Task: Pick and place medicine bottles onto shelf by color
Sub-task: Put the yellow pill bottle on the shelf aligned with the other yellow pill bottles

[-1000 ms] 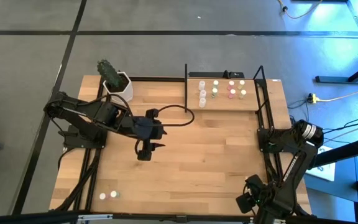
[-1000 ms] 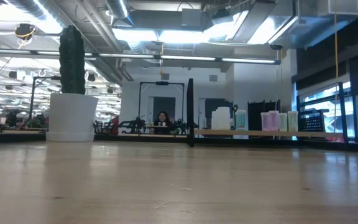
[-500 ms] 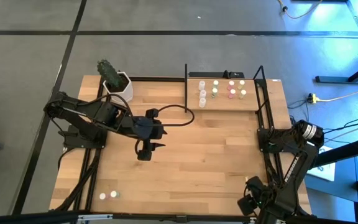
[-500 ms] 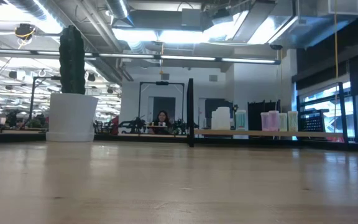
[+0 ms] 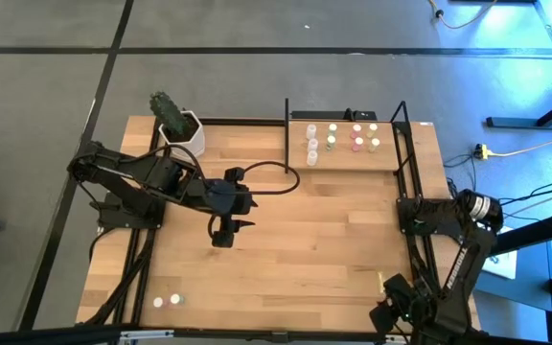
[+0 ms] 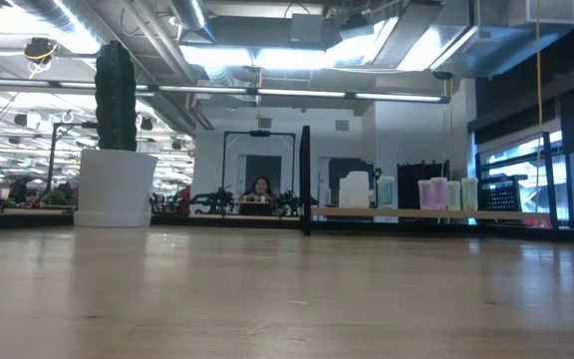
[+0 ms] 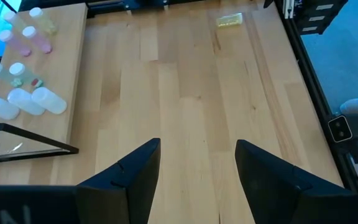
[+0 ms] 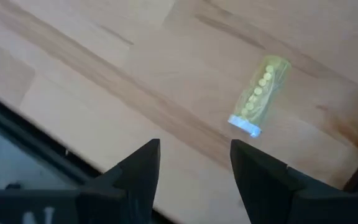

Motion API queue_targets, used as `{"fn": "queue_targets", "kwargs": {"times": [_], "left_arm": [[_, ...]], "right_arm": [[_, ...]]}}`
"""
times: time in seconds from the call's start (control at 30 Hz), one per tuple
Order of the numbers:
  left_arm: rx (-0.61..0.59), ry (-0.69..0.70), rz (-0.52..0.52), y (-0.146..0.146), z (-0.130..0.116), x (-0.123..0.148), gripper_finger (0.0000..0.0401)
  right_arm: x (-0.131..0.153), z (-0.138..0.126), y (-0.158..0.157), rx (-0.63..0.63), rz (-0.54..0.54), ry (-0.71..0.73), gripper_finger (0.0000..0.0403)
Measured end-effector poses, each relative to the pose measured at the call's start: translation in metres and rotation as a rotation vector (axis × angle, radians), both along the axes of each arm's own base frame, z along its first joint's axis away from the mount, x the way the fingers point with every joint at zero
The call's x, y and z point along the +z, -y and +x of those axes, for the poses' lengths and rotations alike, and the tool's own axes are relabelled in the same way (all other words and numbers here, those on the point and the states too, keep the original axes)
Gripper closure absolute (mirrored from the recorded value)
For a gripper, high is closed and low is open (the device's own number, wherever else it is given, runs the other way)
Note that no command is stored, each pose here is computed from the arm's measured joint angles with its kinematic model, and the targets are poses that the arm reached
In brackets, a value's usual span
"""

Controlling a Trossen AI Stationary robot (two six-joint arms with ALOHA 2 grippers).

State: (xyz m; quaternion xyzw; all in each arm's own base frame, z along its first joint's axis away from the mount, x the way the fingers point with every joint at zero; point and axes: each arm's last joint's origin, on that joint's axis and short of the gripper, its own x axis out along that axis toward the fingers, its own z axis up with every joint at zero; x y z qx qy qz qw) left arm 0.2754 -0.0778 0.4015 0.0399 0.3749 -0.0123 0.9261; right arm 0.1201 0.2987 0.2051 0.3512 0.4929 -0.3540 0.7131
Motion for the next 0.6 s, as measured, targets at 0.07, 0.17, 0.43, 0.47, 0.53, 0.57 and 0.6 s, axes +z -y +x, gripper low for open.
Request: {"fn": "queue_targets", "kwargs": {"times": [0.07, 0.17, 0.43, 0.47, 0.53, 0.57, 0.6], "left_arm": [[0.0, 0.001, 0.0, 0.0, 0.0, 0.0, 0.0199], [0.0, 0.001, 0.0, 0.0, 0.0, 0.0, 0.0199], [0.001, 0.001, 0.0, 0.0, 0.0, 0.0, 0.0199], [0.001, 0.001, 0.0, 0.0, 0.0, 0.0, 0.0199], [0.001, 0.001, 0.0, 0.0, 0.0, 0.0, 0.0199], [0.001, 0.001, 0.0, 0.0, 0.0, 0.0, 0.0199], [0.001, 0.001, 0.0, 0.0, 0.0, 0.0, 0.0199]], "right_arm": [[-0.007, -0.005, -0.004, -0.016, -0.024, 0.028, 0.0205], [-0.016, -0.01, -0.009, -0.021, -0.053, 0.039, 0.0205], [-0.037, -0.017, -0.013, 0.003, -0.154, 0.019, 0.0205], [-0.039, -0.017, -0.013, 0.005, -0.16, 0.016, 0.0205], [-0.043, -0.017, -0.014, 0.004, -0.174, 0.009, 0.0205], [-0.045, -0.017, -0.014, 0.003, -0.188, 0.005, 0.0205], [-0.047, -0.017, -0.013, 0.003, -0.203, 0.0, 0.0205]]}}
